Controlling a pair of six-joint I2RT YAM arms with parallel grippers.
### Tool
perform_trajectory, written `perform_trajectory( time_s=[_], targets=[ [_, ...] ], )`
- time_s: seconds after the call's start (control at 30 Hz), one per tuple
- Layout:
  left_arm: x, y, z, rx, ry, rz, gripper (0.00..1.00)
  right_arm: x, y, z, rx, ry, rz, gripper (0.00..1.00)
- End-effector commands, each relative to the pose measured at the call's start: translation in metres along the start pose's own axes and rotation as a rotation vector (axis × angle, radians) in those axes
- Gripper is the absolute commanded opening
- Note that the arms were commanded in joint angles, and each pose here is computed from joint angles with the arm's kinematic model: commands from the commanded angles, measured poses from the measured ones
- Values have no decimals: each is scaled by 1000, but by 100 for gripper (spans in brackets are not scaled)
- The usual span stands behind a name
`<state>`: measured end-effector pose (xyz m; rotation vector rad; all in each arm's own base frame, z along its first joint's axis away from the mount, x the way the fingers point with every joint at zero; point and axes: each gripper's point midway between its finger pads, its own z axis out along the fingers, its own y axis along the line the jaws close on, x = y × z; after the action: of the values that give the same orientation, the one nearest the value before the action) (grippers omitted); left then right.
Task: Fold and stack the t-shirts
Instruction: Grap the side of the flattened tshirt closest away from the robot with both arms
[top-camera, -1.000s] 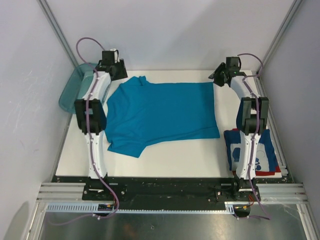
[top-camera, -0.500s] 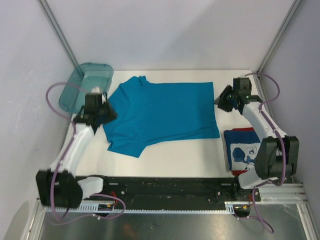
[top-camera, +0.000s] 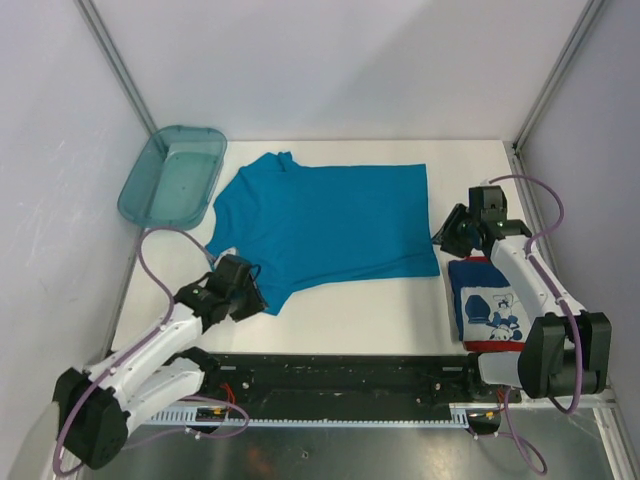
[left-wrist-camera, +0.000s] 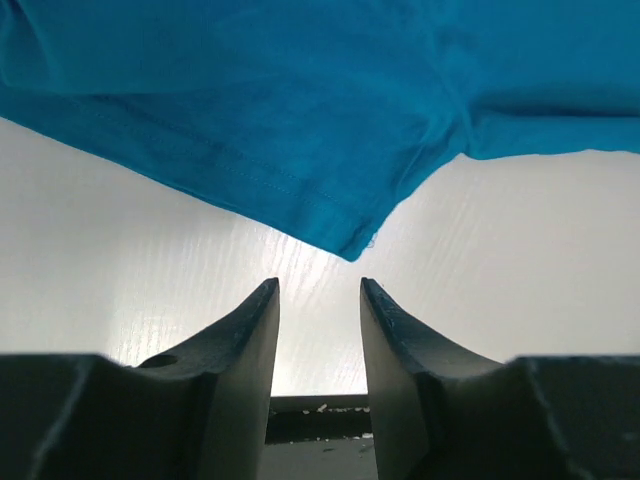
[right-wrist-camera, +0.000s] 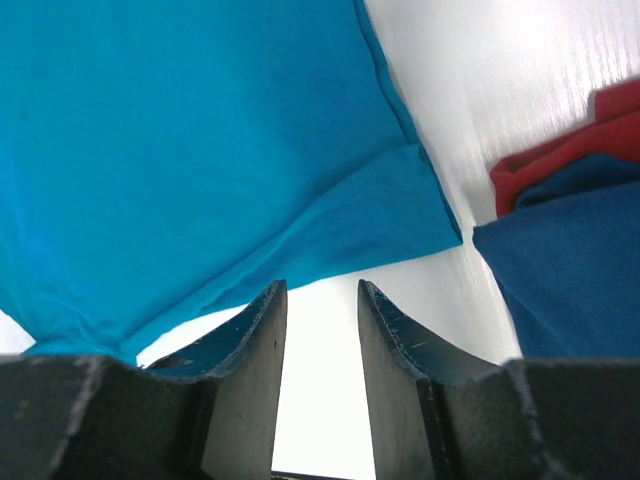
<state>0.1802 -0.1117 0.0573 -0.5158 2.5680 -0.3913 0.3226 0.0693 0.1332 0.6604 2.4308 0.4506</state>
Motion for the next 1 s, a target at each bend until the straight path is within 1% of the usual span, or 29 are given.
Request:
perform_trajectory(
  time_s=[0.0,0.27,0.4,0.73,0.83,0.97],
  targets=[
    [-7,3,11,-99,-54,-39,44,8,-2,-9,-16,-2,-42,39],
    [-29,14,17,-221,-140,3,45,16,-7,-9,-23,10,-57,39],
    [-36,20,19,-269,-164,29,46,18,-6,-7,-33,12,-58,39],
    [-43,29,35,-387,-151,108,50,26,-10,-3,-36,31,-59,39],
    [-42,30,39,-395,-146,120,50,30,-14,-2,-31,35,-59,39],
    [-37,31,47,-393,-127,128,47,34,-16,-2,-31,39,-58,39]
  ],
)
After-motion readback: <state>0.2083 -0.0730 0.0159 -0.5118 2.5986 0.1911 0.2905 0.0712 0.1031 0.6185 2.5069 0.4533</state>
